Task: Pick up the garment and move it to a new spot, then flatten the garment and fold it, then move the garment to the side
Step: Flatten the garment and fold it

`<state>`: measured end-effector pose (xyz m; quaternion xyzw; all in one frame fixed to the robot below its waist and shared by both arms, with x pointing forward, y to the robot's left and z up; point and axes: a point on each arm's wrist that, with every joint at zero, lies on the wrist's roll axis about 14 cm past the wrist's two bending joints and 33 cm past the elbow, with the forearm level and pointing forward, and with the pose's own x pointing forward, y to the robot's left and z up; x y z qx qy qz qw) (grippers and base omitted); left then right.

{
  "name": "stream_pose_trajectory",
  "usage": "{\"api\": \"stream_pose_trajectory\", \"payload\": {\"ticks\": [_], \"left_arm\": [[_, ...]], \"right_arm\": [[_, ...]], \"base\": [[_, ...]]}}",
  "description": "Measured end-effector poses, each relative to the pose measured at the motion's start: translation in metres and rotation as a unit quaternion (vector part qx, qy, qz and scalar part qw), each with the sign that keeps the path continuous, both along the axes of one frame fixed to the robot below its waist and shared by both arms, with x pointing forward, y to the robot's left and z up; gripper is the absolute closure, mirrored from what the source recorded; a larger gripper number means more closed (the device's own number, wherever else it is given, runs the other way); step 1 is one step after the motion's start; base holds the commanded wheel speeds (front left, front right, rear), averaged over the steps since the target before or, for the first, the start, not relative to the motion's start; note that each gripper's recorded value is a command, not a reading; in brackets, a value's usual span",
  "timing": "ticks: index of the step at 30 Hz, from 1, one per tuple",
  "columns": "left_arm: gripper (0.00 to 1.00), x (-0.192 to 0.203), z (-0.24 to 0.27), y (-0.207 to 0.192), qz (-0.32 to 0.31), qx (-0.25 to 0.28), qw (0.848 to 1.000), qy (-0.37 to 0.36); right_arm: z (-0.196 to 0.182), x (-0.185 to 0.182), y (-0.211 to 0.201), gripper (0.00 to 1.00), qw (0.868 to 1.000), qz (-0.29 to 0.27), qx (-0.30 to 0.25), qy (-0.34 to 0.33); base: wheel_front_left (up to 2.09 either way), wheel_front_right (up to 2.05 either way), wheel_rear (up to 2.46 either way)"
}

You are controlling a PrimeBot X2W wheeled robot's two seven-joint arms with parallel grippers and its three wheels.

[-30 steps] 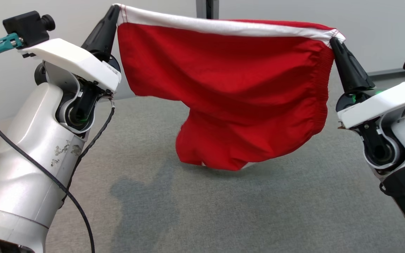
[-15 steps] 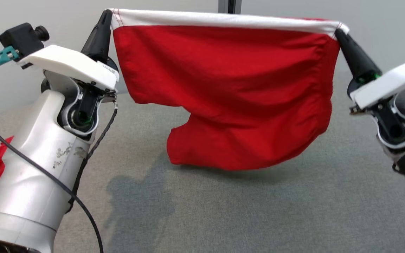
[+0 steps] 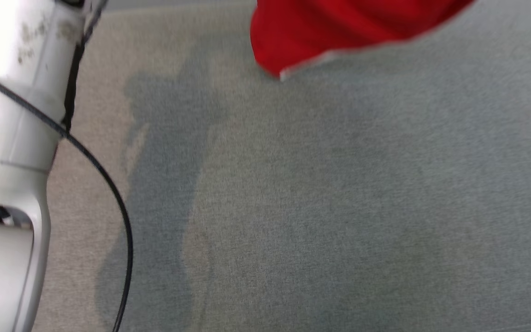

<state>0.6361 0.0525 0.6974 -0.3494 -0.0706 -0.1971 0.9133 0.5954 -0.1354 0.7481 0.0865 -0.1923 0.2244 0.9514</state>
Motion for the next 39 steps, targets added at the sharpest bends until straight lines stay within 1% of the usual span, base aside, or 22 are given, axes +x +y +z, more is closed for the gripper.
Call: {"api": "stream_pose_trajectory", "payload": {"ticks": [2, 4, 5, 8, 9, 11, 13, 15, 17, 18, 22, 24, 27, 32, 36, 39], "left_arm": [[1.0, 0.017, 0.007, -0.001, 0.013, -0.018, 0.999, -0.028], [1.0, 0.032, 0.008, -0.003, 0.017, -0.044, 0.998, -0.043], [1.0, 0.038, 0.006, -0.005, 0.015, -0.055, 0.997, -0.049], [1.0, 0.054, -0.006, -0.004, 0.017, -0.065, 0.996, -0.056], [1.0, 0.058, -0.009, 0.0, 0.021, -0.073, 0.995, -0.059], [1.0, 0.064, -0.018, 0.005, 0.028, -0.067, 0.995, -0.066], [1.0, 0.069, -0.042, 0.008, 0.034, -0.051, 0.997, -0.053], [1.0, 0.071, -0.082, 0.01, 0.041, -0.033, 0.998, -0.019], [1.0, 0.07, -0.114, 0.015, 0.048, -0.017, 0.999, 0.012], [1.0, 0.068, -0.136, 0.022, 0.055, 0.001, 0.998, 0.033], [1.0, 0.054, -0.183, 0.027, 0.058, 0.026, 0.994, 0.086], [1.0, 0.046, -0.196, 0.027, 0.056, 0.031, 0.992, 0.104], [1.0, 0.037, -0.199, 0.032, 0.059, 0.036, 0.991, 0.115], [1.0, 0.01, -0.218, 0.044, 0.055, 0.087, 0.984, 0.145], [1.0, -0.011, -0.221, 0.046, 0.044, 0.118, 0.98, 0.151], [1.0, -0.031, -0.224, 0.045, 0.028, 0.148, 0.976, 0.154]], "right_arm": [[0.01, 0.015, 0.009, 1.0, 0.999, 0.004, -0.011, -0.03], [0.029, 0.019, 0.016, 1.0, 0.996, 0.013, -0.013, -0.084], [0.024, 0.024, 0.019, 1.0, 0.995, 0.013, -0.021, -0.093], [-0.017, 0.036, 0.029, 1.0, 0.995, 0.018, -0.038, -0.086], [-0.022, 0.036, 0.032, 1.0, 0.995, 0.022, -0.038, -0.094], [-0.03, 0.042, 0.028, 1.0, 0.995, 0.016, -0.021, -0.1], [-0.062, 0.05, 0.025, 1.0, 0.997, 0.012, -0.014, -0.071], [-0.106, 0.056, 0.025, 1.0, 1.0, 0.011, -0.015, -0.024], [-0.136, 0.059, 0.027, 1.0, 1.0, 0.013, -0.017, 0.009], [-0.157, 0.06, 0.026, 1.0, 0.999, 0.011, -0.012, 0.034], [-0.204, 0.05, 0.031, 1.0, 0.995, 0.018, -0.001, 0.096], [-0.215, 0.042, 0.036, 1.0, 0.993, 0.027, -0.001, 0.115], [-0.225, 0.028, 0.043, 1.0, 0.99, 0.039, 0.0, 0.135], [-0.237, -0.001, 0.053, 1.0, 0.984, 0.06, -0.002, 0.168], [-0.248, -0.026, 0.058, 1.0, 0.978, 0.072, -0.014, 0.195], [-0.251, -0.043, 0.06, 1.0, 0.974, 0.078, -0.011, 0.213]], "base": [[0.0, 0.0, 0.0], [0.0, 0.0, 0.0], [0.0, 0.0, 0.0], [0.0, 0.0, 0.0], [0.0, 0.0, 0.0], [0.0, 0.0, 0.0], [0.0, 0.0, 0.0], [0.0, 0.0, 0.0], [0.0, 0.0, 0.0], [0.0, 0.0, 0.0], [0.0, 0.0, 0.0], [0.0, 0.0, 0.0], [0.0, 0.0, 0.0], [0.0, 0.0, 0.0], [0.0, 0.0, 0.0], [0.0, 0.0, 0.0]]}}
